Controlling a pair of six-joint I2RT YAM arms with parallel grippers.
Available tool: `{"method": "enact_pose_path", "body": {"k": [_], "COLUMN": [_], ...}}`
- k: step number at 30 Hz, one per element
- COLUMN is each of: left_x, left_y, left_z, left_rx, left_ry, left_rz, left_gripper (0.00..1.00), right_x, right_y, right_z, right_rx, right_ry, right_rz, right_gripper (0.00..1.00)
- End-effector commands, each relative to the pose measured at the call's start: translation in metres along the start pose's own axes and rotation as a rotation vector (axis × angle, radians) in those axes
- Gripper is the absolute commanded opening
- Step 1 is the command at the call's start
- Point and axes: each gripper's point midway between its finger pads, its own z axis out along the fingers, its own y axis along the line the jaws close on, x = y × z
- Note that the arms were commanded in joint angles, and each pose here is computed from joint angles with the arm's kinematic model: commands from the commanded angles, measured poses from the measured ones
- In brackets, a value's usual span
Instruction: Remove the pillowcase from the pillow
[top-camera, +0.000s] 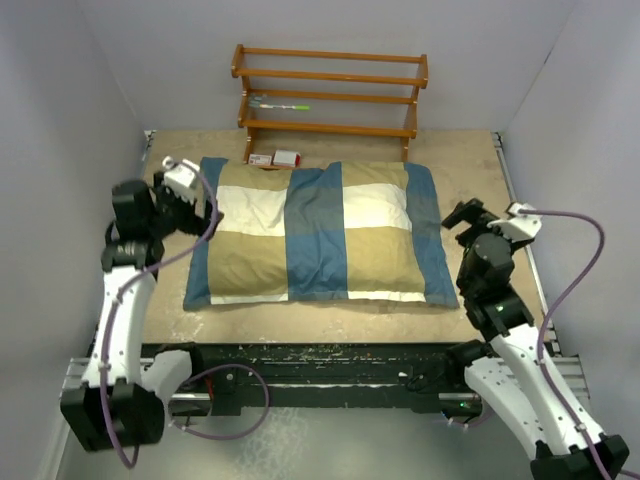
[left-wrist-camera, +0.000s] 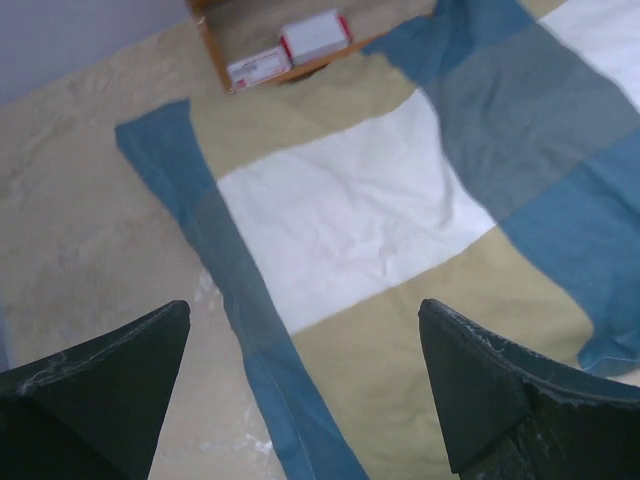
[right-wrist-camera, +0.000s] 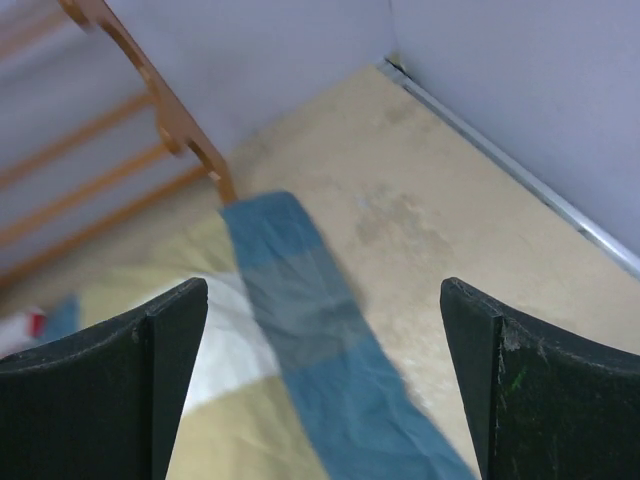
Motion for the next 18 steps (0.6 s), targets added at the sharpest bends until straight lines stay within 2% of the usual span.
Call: {"method": "enact_pose_path", "body": {"k": [1, 2, 3, 4, 7, 10, 14, 18], "left_x": [-0.006, -0.008, -0.007, -0.005, 0.012, 0.025, 0.058, 0.087], "left_y": [-0.048, -0.054, -0.061, -0.066, -0.096, -0.122, -0.157, -0.179], "left_z": [-0.012, -0.011, -0.01, -0.006, 0.006, 0.014, 0.025, 0.04], "left_rx": [0.388, 0.443, 0.482, 0.495, 0.516, 0.58, 0.673, 0.71], "left_ry": [0.2, 0.211, 0.229, 0.25, 0.33, 0.359, 0.464, 0.51], "left_rz": [-0.014, -0.034, -0.05, -0.04, 0.116, 0.203, 0.331, 0.442], "left_gripper": [0.99, 0.99, 0.99, 0.99, 0.99, 0.99, 0.99, 0.99], "right_x": [-0.01, 0.001, 0.007, 0.013, 0.034, 0.059, 0.102, 0.132], "right_y": [0.003, 0.013, 0.031, 0.041, 0.056, 0.053, 0.029, 0.04], "right_z": [-0.006, -0.008, -0.01, -0.013, -0.02, -0.024, -0.019, -0.009], "right_rx": [0.096, 0.044, -0.082, -0.137, -0.222, -0.174, 0.067, 0.066], "right_ry": [0.08, 0.132, 0.166, 0.194, 0.271, 0.395, 0.561, 0.65], "right_rz": [0.295, 0.286, 0.204, 0.208, 0.241, 0.228, 0.175, 0.158], "right_gripper": [1.0, 1.0, 1.0, 1.0, 1.0, 1.0, 1.0, 1.0]}}
